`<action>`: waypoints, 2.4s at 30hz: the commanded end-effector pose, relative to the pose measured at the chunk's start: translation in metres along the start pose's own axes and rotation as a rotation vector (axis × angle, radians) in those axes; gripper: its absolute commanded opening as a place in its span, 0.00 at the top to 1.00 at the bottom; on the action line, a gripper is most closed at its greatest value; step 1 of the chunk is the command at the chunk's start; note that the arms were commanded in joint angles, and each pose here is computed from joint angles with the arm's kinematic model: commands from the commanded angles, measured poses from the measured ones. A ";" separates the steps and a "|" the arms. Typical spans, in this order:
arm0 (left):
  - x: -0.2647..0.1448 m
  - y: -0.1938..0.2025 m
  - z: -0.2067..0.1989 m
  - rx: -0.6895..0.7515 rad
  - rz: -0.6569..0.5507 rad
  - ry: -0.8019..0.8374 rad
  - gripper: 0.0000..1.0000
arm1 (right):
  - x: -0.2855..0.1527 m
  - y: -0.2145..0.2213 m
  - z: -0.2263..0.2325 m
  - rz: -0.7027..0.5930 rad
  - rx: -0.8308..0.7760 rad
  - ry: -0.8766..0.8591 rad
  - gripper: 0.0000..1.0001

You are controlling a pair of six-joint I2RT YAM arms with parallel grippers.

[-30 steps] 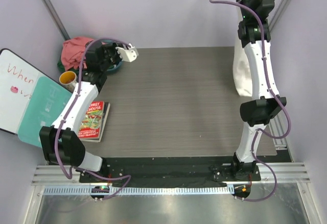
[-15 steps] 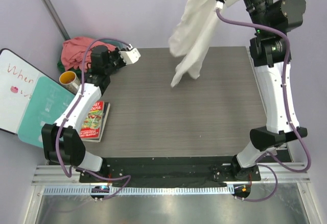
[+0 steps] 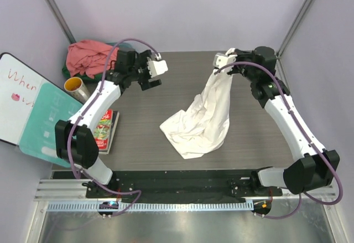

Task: Fold and stack the t-shirts
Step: Flatten the tshirt out

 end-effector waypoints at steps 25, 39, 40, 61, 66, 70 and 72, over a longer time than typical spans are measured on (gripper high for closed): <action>0.034 -0.016 -0.176 -0.135 0.036 1.120 0.11 | 0.016 0.020 -0.005 0.133 -0.050 0.053 0.99; 0.050 -0.007 -0.223 -0.227 0.145 1.006 0.21 | 0.020 0.024 -0.001 0.108 -0.032 0.033 0.99; 0.050 -0.006 -0.224 -0.232 0.150 1.001 0.21 | 0.020 0.023 -0.002 0.104 -0.027 0.040 0.99; 0.066 -0.017 -0.236 -0.227 0.132 1.083 0.33 | 0.011 0.032 -0.009 0.131 -0.016 0.072 0.99; 0.059 -0.013 -0.240 -0.222 0.159 1.137 0.37 | 0.011 0.035 -0.010 0.134 -0.016 0.076 0.99; 0.057 -0.006 -0.246 -0.224 0.183 1.151 0.41 | 0.011 0.037 -0.009 0.139 -0.009 0.075 0.99; 0.055 -0.005 -0.250 -0.224 0.188 1.159 0.41 | 0.011 0.038 -0.007 0.140 -0.004 0.072 0.99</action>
Point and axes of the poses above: each gripper's point midway between its finger pads, its own x axis out along the fingers, its own z axis along the line the jaws close on, y = z × x, the point moved 6 cm from there along -x, back along the fingers, and after that the axes turned 1 degree about x, right-handed, at the moved point
